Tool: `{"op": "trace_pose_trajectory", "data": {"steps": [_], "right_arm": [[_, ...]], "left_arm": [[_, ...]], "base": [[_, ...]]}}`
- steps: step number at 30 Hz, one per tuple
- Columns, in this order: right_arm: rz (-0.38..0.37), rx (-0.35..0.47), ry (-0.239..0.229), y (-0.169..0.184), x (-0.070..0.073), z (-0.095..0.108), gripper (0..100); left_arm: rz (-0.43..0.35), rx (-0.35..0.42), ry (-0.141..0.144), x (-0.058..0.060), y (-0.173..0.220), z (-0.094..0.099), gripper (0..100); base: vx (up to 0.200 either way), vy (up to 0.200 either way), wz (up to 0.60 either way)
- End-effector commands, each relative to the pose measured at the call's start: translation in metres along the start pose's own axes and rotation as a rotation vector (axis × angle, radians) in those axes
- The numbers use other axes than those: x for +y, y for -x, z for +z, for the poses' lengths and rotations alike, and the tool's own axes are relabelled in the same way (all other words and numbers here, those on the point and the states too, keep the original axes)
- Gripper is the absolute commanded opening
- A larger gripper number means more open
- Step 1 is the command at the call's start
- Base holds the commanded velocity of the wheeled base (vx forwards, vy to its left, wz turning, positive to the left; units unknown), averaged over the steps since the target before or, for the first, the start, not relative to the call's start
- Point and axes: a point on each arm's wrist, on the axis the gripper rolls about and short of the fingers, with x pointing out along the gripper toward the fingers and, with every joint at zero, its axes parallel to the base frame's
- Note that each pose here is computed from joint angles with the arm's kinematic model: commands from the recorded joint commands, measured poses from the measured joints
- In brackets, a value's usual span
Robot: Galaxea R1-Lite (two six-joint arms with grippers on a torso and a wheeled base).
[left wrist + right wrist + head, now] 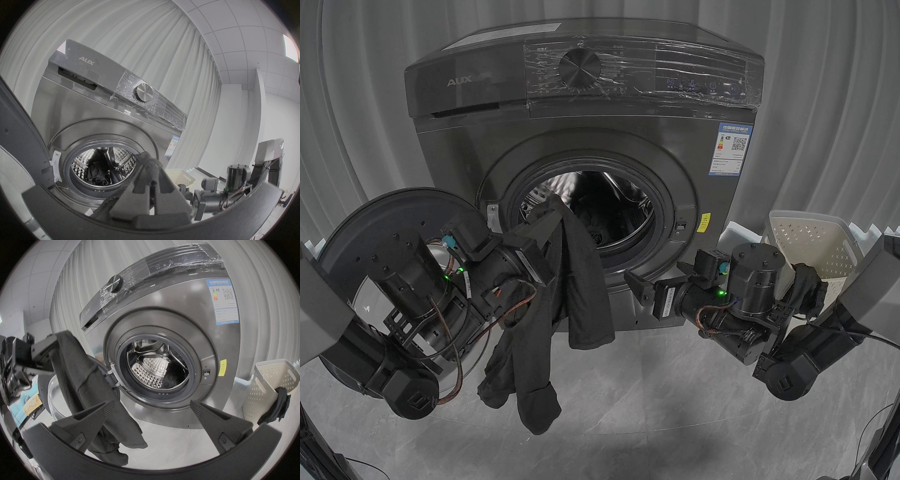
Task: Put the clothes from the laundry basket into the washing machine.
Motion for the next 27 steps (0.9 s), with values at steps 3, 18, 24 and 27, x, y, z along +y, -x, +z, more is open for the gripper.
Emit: {"op": "trace_pose_trajectory", "data": {"steps": [3, 18, 24, 27], "right_arm": [[0.046, 0.053, 0.032, 0.008, 0.004, -0.014, 100], [0.14, 0.014, 0.031, 0.01, 0.015, -0.012, 100], [0.293, -0.092, 0.067, 0.011, 0.025, 0.003, 100], [0.316, -0.118, 0.066, 0.007, 0.029, 0.008, 100]], "left_arm": [[0.0, -0.019, 0.002, -0.002, -0.007, 0.0, 0], [-0.011, -0.015, 0.004, -0.005, -0.007, -0.002, 0], [-0.019, 0.014, 0.004, -0.005, -0.005, -0.01, 0], [-0.023, 0.02, 0.006, -0.006, -0.004, -0.011, 0]], "base": [[0.0, 0.0, 0.0], [0.0, 0.0, 0.0], [0.0, 0.0, 0.0], [0.0, 0.0, 0.0]]}}
